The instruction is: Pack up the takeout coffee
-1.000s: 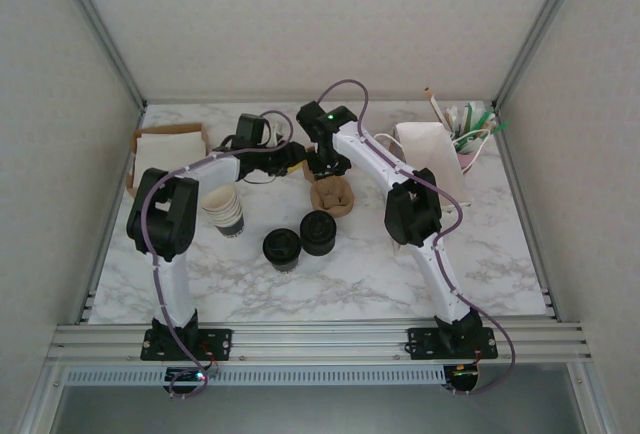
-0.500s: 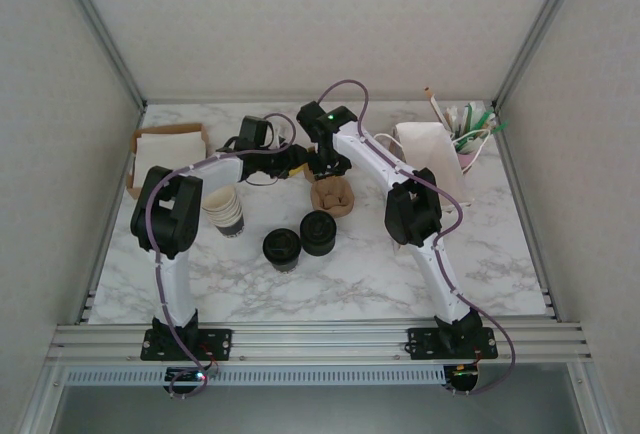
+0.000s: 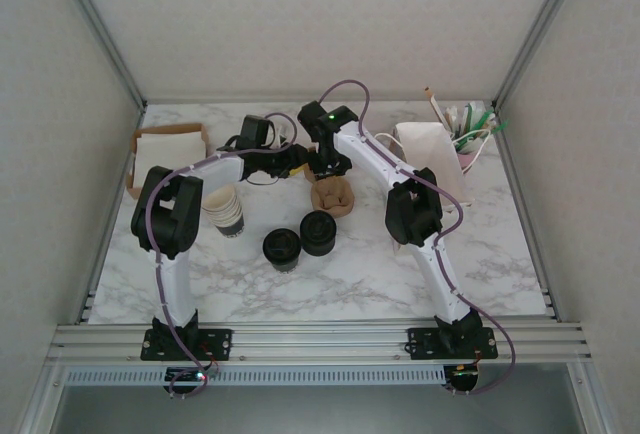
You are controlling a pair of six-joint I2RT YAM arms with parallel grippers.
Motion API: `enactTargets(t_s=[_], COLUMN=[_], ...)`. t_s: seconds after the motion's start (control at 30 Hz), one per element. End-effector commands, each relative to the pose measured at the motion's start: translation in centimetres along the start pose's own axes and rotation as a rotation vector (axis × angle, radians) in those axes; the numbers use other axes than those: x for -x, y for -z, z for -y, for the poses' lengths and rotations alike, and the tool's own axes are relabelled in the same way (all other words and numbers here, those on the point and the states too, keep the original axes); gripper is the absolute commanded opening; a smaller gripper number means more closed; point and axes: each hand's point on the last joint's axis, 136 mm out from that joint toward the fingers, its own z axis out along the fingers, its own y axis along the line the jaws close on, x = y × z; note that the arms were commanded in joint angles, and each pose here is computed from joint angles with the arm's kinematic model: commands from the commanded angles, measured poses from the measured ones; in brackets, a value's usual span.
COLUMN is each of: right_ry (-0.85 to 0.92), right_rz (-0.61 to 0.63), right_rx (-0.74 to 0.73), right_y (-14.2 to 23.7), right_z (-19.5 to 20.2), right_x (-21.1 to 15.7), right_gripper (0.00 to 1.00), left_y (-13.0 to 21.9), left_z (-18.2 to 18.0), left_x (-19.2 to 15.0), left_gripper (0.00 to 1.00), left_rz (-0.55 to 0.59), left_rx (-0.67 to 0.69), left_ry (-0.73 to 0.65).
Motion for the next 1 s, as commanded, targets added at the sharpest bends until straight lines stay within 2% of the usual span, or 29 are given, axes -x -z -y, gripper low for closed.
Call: enactTargets(t_s=[0.0, 0.13, 0.2, 0.53, 0.97], right_ry=[0.001, 0.001, 0.001, 0.002, 0.002], right_rz=[0.000, 0.002, 0.002, 0.001, -0.003], right_rx=[0.030, 0.031, 0.034, 0.033, 0.026], right_y=[1.1, 1.2, 1.2, 1.1, 1.0], right_z=[-0.4, -0.4, -0.4, -0.5, -0.4], right_x=[-0.3, -0.3, -0.3, -0.2, -0.3], right_gripper=[0.27, 0.27, 0.27, 0.27, 0.27], left_y=[0.5, 0.7, 0.6, 1.1, 1.7], left_z=[1.8, 1.9, 1.9, 2.3, 2.4], left_x=[0.2, 0.2, 0.2, 0.4, 0.7], left_gripper=[0.40, 0.36, 0.30, 0.31, 0.27], left_rz=[0.015, 0.018, 0.016, 0.029, 0.051], left_rx=[0.004, 0.012, 0.014, 0.032, 0.066], left_ry=[-0.061, -0.069, -0.069, -0.088, -0.106])
